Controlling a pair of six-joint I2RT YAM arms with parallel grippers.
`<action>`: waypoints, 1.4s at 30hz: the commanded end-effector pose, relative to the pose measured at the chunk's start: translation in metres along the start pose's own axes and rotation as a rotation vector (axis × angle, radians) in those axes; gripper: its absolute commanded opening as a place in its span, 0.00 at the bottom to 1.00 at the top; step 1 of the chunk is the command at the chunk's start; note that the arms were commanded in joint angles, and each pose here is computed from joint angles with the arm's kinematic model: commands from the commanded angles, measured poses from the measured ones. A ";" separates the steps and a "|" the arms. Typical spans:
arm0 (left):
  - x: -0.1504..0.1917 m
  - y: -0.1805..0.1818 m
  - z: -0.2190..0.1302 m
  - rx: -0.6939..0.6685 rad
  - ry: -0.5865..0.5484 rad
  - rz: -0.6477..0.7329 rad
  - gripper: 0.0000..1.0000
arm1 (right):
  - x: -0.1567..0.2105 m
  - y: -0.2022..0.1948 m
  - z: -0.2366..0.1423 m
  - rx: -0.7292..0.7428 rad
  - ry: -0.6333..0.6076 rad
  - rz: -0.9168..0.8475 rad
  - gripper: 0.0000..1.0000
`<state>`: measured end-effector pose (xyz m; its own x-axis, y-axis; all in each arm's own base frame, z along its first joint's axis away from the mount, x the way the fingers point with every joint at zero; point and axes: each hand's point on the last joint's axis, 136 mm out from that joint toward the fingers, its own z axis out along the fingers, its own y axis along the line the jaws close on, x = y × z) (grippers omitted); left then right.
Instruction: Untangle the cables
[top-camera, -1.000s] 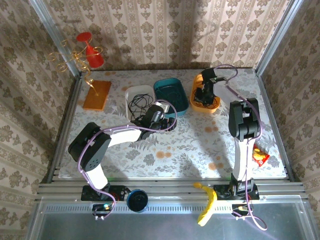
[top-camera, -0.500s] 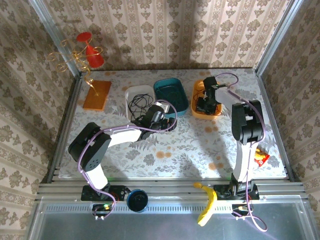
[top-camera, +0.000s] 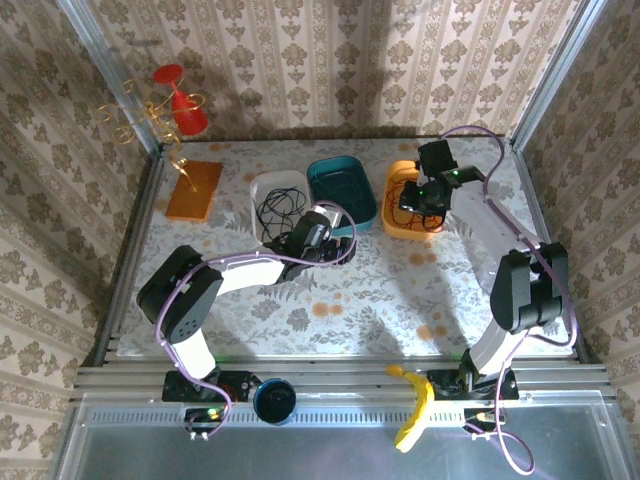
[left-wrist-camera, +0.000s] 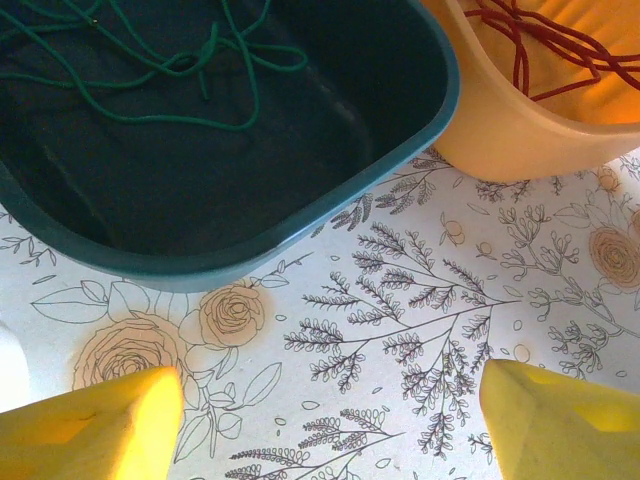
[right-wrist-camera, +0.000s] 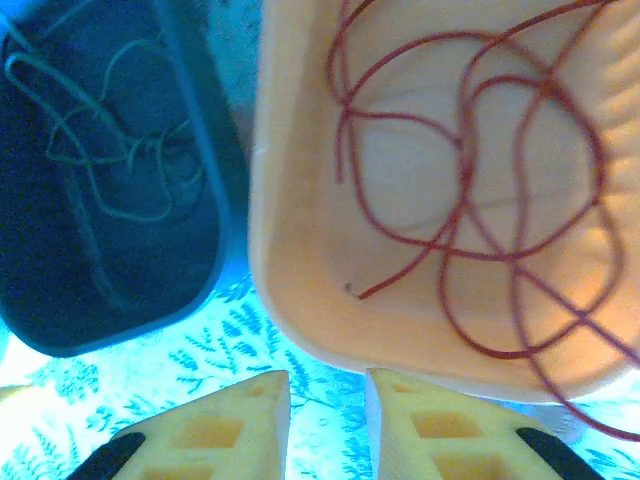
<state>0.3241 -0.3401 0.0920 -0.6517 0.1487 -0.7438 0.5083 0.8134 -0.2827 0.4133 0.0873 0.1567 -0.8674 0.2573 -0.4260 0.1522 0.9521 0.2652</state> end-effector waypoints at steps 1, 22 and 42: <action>-0.015 -0.005 -0.005 0.002 -0.037 0.019 0.79 | 0.011 -0.030 0.011 0.111 0.041 0.016 0.28; -0.017 0.002 -0.012 -0.021 -0.050 0.017 0.79 | 0.007 -0.032 0.121 0.080 0.213 0.095 0.27; -0.061 0.125 -0.128 -0.718 -0.327 0.067 1.00 | -0.022 -0.053 -0.054 0.088 -0.593 0.007 0.47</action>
<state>0.3498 -0.2478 0.1631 -0.4384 0.0790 -0.8953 0.2441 0.9691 -0.0341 0.3956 0.0452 0.1676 -0.6532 0.2997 -0.6953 0.1786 0.9534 0.2432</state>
